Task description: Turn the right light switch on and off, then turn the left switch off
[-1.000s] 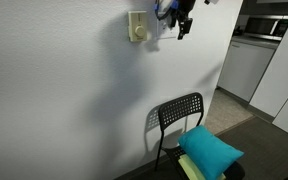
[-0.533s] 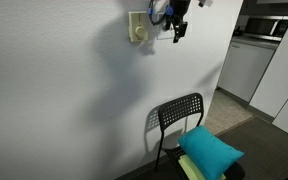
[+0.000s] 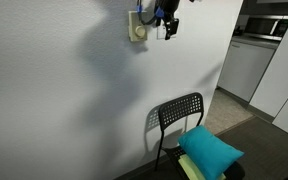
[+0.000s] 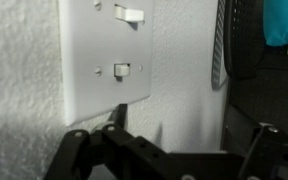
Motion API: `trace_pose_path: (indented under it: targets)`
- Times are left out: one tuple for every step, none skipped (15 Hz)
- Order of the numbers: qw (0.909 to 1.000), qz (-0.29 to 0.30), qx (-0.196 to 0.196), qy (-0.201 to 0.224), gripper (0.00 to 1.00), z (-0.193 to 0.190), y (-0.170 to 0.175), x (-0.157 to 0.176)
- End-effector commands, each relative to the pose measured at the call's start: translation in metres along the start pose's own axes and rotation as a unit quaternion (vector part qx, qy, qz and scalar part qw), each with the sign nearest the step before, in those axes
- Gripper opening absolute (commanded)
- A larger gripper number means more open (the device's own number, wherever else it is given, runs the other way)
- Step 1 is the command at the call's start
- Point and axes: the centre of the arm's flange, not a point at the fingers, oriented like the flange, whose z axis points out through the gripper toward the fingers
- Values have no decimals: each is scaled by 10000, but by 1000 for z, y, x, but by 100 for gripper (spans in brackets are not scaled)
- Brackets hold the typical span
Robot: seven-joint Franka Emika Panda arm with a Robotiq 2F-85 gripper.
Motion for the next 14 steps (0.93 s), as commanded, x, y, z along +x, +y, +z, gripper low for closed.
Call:
trace_pose_path:
  targets:
    - [9998, -78, -99, -144, 100, -6, 18, 0]
    - [9998, -48, -88, -156, 100, -7, 19, -4]
    - [9999, -7, -71, -155, 100, -6, 20, -6]
    - [9998, 20, -23, -178, 100, -3, 20, -9]
    - [9998, 31, 15, -193, 100, -1, 20, -11]
    - [9997, 52, 31, -216, 100, -1, 19, -13]
    - [9997, 68, 30, -235, 100, 0, 19, -15]
    - [9997, 81, 23, -250, 100, -2, 19, -16]
    - [9996, 93, 17, -256, 100, -3, 19, -17]
    - [9996, 113, 13, -264, 100, -4, 19, -19]
    - [9995, 126, 16, -277, 100, -4, 19, -20]
    - [9994, 151, 31, -299, 100, -5, 19, -23]
    - [9993, 183, 49, -325, 100, -5, 19, -25]
    - [9992, 217, 64, -343, 100, -5, 19, -28]
